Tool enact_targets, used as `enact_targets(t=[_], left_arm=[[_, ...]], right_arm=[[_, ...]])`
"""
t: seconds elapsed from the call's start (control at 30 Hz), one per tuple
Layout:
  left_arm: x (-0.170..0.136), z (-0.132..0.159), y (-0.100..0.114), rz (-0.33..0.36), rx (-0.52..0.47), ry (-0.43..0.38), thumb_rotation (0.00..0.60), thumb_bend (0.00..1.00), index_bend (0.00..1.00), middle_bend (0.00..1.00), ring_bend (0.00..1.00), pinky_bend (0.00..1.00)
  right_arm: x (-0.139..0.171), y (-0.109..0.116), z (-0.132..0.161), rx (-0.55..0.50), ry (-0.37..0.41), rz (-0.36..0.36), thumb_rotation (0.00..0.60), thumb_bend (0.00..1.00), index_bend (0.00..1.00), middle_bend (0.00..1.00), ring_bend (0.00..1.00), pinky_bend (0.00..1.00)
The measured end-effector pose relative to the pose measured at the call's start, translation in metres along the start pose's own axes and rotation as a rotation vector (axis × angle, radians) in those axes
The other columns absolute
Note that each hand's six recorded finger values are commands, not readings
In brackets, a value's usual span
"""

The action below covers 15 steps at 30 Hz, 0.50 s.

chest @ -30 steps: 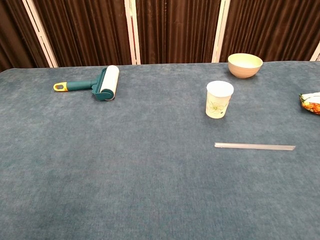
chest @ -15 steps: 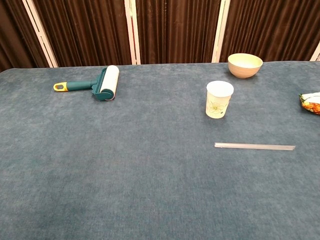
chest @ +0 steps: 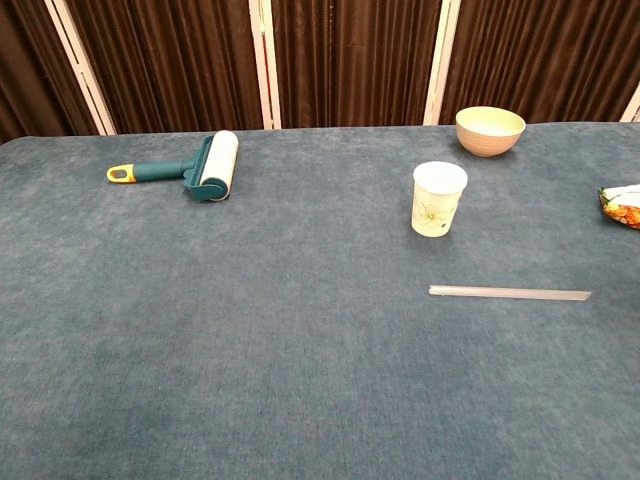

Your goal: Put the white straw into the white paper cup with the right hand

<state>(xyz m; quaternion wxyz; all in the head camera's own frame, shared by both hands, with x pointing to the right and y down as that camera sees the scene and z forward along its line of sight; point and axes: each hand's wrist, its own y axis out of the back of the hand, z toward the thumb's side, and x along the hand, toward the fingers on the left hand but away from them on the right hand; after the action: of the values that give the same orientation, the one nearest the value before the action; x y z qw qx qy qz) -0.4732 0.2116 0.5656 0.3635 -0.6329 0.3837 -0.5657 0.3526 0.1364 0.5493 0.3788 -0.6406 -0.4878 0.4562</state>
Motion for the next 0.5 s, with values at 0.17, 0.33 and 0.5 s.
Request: enact_targets(t=[0.17, 0.33, 0.5], left_arm=[[0.000, 0.000, 0.000, -0.001, -0.004, -0.003, 0.600, 0.18, 0.03, 0.00, 0.00, 0.00], [0.001, 0.000, 0.000, -0.002, -0.004, -0.002, 0.600, 0.18, 0.03, 0.00, 0.00, 0.00], [0.002, 0.000, 0.000, -0.004, -0.002, 0.000, 0.600, 0.18, 0.03, 0.00, 0.00, 0.00]], right_arm=[[-0.013, -0.022, 0.036, -0.026, 0.012, 0.078, 0.600, 0.12, 0.43, 1.00, 0.90, 0.87], [-0.020, -0.052, 0.059, -0.030, -0.004, 0.175, 0.600, 0.13, 0.48, 1.00, 0.90, 0.87], [-0.022, -0.079, 0.079, -0.028, -0.006, 0.229, 0.600, 0.13, 0.54, 1.00, 0.91, 0.87]])
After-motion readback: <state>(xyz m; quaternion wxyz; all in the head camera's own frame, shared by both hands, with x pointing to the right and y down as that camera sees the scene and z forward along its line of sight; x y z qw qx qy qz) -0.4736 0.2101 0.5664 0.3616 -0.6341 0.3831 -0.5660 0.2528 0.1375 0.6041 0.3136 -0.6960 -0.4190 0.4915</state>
